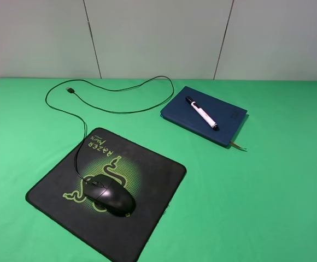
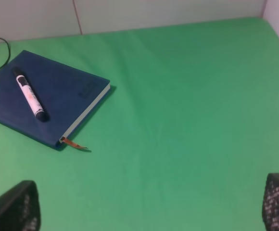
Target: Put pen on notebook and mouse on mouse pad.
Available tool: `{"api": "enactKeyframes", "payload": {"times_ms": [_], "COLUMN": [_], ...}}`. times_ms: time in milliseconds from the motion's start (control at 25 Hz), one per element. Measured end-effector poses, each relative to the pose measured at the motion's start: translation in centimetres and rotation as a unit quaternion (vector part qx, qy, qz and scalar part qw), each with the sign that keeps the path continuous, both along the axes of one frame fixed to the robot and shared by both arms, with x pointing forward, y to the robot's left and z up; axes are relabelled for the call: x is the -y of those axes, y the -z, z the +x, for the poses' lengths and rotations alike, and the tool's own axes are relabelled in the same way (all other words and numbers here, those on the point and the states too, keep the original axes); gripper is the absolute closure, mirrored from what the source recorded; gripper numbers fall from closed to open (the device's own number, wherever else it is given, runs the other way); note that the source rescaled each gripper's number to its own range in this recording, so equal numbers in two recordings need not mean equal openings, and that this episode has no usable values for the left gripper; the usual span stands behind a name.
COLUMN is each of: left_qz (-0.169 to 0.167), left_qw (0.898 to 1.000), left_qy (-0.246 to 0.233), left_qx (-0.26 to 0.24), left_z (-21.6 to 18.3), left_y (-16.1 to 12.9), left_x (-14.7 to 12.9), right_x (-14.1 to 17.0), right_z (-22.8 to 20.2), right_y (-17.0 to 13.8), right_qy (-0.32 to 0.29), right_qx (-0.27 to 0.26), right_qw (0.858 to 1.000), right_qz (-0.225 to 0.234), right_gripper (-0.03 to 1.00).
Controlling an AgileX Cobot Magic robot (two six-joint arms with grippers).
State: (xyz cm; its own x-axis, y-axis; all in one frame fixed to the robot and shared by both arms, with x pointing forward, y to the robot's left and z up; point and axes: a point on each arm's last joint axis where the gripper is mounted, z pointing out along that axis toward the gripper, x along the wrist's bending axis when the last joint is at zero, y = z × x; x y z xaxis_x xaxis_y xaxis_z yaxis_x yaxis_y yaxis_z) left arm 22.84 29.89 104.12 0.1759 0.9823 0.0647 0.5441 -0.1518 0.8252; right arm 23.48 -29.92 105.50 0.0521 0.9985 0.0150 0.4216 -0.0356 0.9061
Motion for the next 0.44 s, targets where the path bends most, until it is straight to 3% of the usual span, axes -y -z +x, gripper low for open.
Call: {"api": "enactKeyframes", "payload": {"times_ms": [440], "left_qz": [0.000], "left_qw": [1.000], "left_qy": [0.000], "left_qx": [0.000], "left_z": [0.00], "left_y": [0.00], "left_x": [0.00], "right_x": [0.00], "right_z": [0.00], "right_y": [0.00], "right_qy": [0.000], "right_qx": [0.000], "right_qw": [1.000], "right_qz": [0.000], "right_gripper": [-0.03]}}
